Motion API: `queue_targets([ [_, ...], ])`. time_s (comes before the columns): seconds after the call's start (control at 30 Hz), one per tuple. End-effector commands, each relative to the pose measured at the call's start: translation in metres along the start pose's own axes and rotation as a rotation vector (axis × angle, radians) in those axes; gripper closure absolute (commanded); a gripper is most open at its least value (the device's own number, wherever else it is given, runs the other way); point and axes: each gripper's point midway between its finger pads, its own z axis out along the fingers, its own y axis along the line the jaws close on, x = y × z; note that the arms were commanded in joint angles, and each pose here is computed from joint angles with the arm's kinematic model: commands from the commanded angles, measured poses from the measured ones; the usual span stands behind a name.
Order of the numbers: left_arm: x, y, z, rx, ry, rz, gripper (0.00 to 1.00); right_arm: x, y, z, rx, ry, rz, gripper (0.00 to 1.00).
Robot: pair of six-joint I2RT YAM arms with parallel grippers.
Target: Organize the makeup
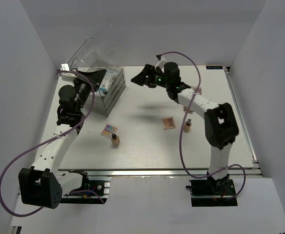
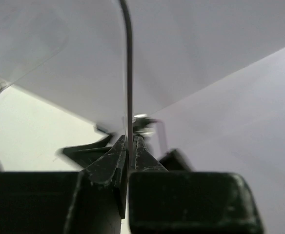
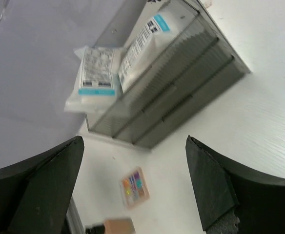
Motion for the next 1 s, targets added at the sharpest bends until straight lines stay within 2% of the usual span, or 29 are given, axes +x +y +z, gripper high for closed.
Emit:
queue_targets([
  [0.0, 0.016, 0.02, -0.02, -0.138, 0.094, 0.064, 0.86, -0.018, 0.029, -0.047, -0.08, -0.049, -0.272, 0.11],
  [0.07, 0.027, 0.049, -0.033, -0.284, 0.147, 0.07, 0.62, -0.013, 0.018, -0.065, -0.051, -0.042, -0.312, 0.11],
  [0.1, 0.031, 0.058, -0.038, -0.321, 0.17, 0.088, 0.43, -0.014, 0.009, -0.071, -0.028, -0.042, -0.318, 0.1],
  [0.13, 0.033, 0.066, -0.045, -0.368, 0.181, 0.096, 0.34, -0.016, 0.011, -0.079, -0.023, -0.05, -0.338, 0.11],
  [0.2, 0.04, 0.085, -0.061, -0.469, 0.231, 0.121, 0.26, -0.006, -0.001, -0.086, 0.005, -0.021, -0.376, 0.11],
  [0.3, 0.043, 0.105, -0.082, -0.6, 0.269, 0.153, 0.25, 0.007, -0.005, -0.09, 0.0, 0.051, -0.428, 0.11],
  [0.37, 0.047, 0.119, -0.1, -0.69, 0.296, 0.16, 0.3, 0.012, -0.008, -0.088, -0.006, 0.074, -0.428, 0.11],
  [0.4, 0.051, 0.126, -0.107, -0.715, 0.311, 0.163, 0.4, 0.016, -0.009, -0.086, -0.014, 0.087, -0.417, 0.11],
  [0.43, 0.055, 0.13, -0.113, -0.72, 0.324, 0.17, 0.71, 0.018, -0.013, -0.081, -0.014, 0.101, -0.402, 0.11],
  [0.47, 0.052, 0.133, -0.113, -0.716, 0.291, 0.196, 0.8, 0.021, -0.014, -0.078, -0.021, 0.116, -0.385, 0.11],
  [0.53, 0.061, 0.141, -0.123, -0.703, 0.296, 0.195, 0.87, 0.026, -0.015, -0.066, -0.05, 0.147, -0.3, 0.18],
  [0.57, 0.061, 0.137, -0.118, -0.662, 0.286, 0.197, 0.87, 0.027, -0.012, -0.059, -0.081, 0.148, -0.27, 0.23],
  [0.6, 0.062, 0.134, -0.117, -0.636, 0.283, 0.196, 0.85, 0.031, -0.007, -0.054, -0.12, 0.17, -0.221, 0.33],
  [0.63, 0.065, 0.129, -0.115, -0.602, 0.29, 0.187, 0.81, 0.044, -0.019, -0.039, -0.125, 0.205, -0.151, 0.38],
  [0.67, 0.063, 0.126, -0.112, -0.571, 0.273, 0.19, 0.67, 0.038, -0.002, -0.026, -0.159, 0.204, -0.085, 0.38],
  [0.73, 0.058, 0.116, -0.111, -0.535, 0.243, 0.198, 0.53, 0.055, -0.012, -0.001, -0.18, 0.251, 0.027, 0.38],
  [0.77, 0.055, 0.113, -0.111, -0.524, 0.234, 0.206, 0.49, 0.054, 0.001, 0.01, -0.203, 0.251, 0.105, 0.37],
  [0.8, 0.053, 0.11, -0.112, -0.516, 0.231, 0.225, 0.39, 0.049, 0.007, 0.018, -0.239, 0.22, 0.104, 0.37],
  [0.9, 0.05, 0.105, -0.118, -0.5, 0.231, 0.262, 0.28, 0.061, 0.004, 0.045, -0.257, 0.234, 0.181, 0.37],
  [0.97, 0.048, 0.102, -0.123, -0.493, 0.22, 0.265, 0.27, 0.061, 0.002, 0.057, -0.257, 0.231, 0.204, 0.36],
])
